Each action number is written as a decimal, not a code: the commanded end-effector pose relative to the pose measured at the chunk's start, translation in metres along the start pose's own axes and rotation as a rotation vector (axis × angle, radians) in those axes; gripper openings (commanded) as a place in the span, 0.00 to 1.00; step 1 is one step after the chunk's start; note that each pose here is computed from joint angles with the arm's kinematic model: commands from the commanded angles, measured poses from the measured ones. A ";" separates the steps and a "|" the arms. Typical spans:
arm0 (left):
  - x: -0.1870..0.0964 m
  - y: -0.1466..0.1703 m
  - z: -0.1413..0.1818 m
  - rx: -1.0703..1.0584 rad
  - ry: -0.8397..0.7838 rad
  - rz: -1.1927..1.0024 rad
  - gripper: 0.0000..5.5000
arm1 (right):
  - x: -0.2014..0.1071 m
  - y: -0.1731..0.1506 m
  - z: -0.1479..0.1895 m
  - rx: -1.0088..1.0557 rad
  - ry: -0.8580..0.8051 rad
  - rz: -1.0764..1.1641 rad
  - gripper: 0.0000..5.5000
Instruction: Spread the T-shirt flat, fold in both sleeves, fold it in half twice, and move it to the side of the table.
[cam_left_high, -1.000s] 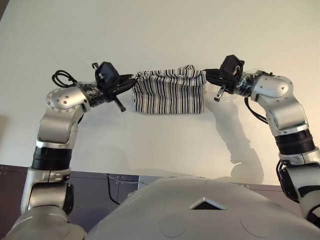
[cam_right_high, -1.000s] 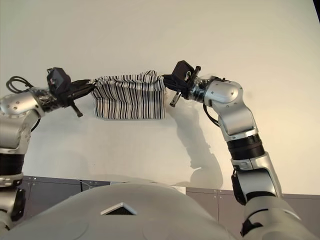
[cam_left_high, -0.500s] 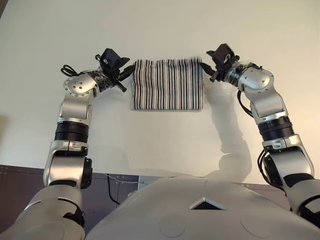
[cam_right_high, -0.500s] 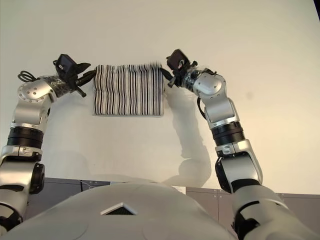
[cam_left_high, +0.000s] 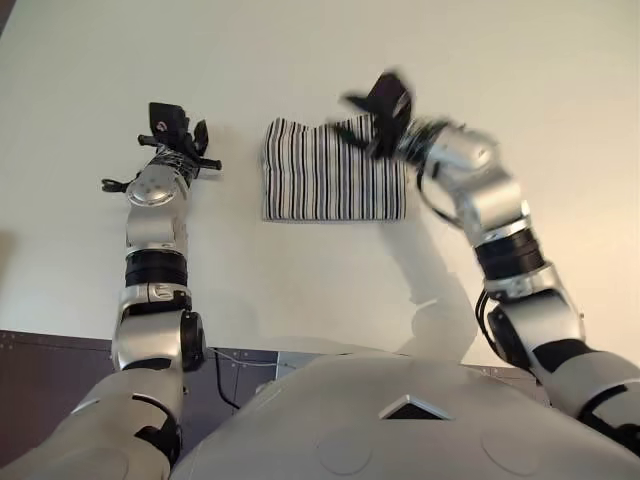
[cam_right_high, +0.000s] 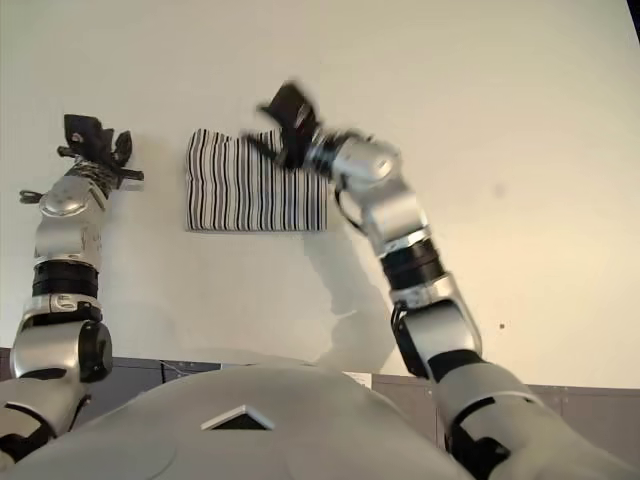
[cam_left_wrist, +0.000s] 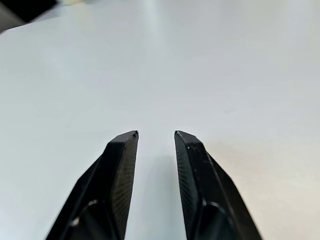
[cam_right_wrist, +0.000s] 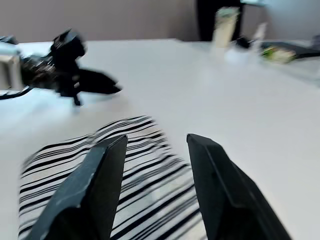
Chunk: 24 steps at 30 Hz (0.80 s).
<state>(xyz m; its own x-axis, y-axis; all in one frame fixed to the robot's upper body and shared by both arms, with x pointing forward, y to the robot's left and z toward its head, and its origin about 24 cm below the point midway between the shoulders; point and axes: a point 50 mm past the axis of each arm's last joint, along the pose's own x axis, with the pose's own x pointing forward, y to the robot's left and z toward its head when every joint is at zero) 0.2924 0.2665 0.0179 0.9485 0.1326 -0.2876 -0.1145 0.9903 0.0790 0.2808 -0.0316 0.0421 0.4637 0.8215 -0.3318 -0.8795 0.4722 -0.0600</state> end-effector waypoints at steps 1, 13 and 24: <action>-0.001 -0.025 0.011 -0.199 -0.100 0.078 0.24 | 0.017 0.009 -0.033 0.056 0.195 -0.095 0.40; -0.010 0.012 0.011 -0.227 -0.099 0.581 0.24 | -0.127 -0.139 -0.088 0.658 0.337 -1.407 0.40; 0.002 -0.031 0.098 -0.219 -0.301 0.610 0.24 | -0.174 -0.196 -0.026 0.329 0.038 -1.626 0.40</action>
<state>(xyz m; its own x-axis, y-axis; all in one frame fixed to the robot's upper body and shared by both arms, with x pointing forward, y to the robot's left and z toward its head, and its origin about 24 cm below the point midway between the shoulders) 0.3170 0.2380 0.0816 0.7350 0.6780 -0.0131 -0.6777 0.7338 -0.0477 0.3464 -0.2910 0.0466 0.7268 -0.6037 -0.3275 0.5822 0.7945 -0.1725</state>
